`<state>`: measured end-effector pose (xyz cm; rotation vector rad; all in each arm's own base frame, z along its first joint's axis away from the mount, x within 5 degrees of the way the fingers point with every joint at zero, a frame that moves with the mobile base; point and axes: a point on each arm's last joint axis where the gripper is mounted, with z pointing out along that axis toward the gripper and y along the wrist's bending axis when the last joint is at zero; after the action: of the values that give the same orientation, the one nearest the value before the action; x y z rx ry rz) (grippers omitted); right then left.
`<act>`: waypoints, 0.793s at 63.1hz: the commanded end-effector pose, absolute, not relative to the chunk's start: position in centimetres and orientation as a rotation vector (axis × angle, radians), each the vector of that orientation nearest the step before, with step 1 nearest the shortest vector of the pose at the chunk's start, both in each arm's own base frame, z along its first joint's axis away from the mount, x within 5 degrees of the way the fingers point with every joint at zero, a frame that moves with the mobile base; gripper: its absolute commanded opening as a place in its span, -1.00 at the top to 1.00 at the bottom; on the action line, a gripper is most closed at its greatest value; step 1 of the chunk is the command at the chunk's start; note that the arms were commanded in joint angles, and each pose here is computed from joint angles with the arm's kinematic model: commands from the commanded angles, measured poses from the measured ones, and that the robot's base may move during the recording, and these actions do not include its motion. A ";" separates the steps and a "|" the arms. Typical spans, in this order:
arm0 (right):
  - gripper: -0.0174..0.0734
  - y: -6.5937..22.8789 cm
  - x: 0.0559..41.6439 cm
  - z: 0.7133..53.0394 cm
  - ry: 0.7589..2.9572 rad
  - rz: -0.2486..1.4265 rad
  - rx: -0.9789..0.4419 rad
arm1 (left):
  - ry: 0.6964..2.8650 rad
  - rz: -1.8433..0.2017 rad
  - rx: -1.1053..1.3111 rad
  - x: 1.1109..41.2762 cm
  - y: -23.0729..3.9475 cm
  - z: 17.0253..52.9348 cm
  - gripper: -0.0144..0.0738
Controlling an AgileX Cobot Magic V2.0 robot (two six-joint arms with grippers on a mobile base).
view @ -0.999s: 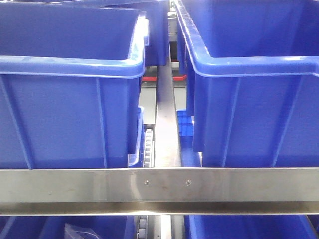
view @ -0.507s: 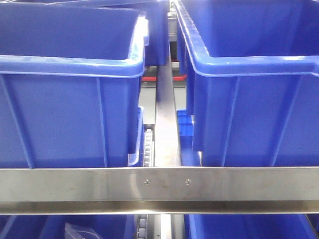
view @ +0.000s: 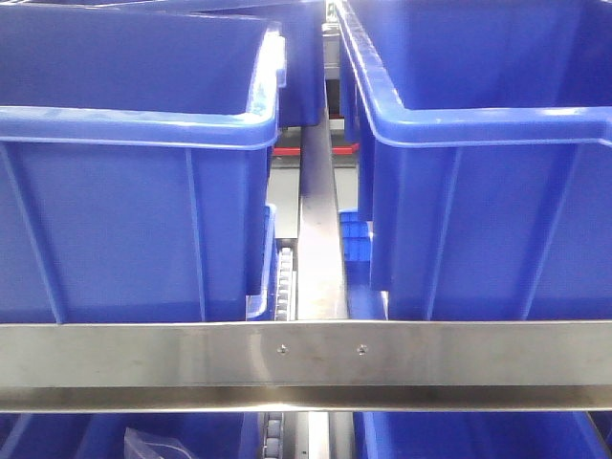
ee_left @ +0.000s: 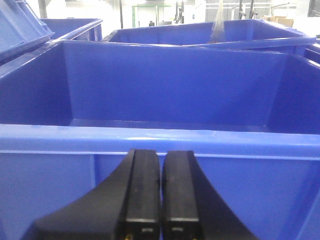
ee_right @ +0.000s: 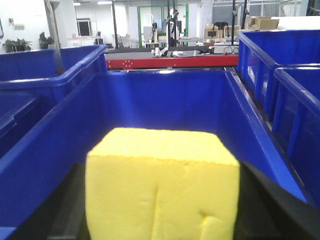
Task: Place yellow foam block on left shelf second layer
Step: 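Extend the right gripper with the cube over a blue bin, then lower the cube into the blue bin and open the right gripper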
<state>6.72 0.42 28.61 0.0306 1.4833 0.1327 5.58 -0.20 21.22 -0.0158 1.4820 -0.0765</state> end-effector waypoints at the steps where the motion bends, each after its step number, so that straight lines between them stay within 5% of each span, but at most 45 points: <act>1: -0.48 0.4 6.9 31.1 1.415 0.063 -0.021 | 1.408 -0.093 -0.015 5.5 -0.2 21.2 0.39; 50: -0.48 2.0 22.0 32.3 1.724 0.060 -0.085 | 1.408 -0.093 -0.015 5.5 -0.2 21.2 0.39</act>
<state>20.72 1.67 30.24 -0.0825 1.8653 0.0499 5.58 -0.20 21.22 -0.0158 1.4820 -0.0765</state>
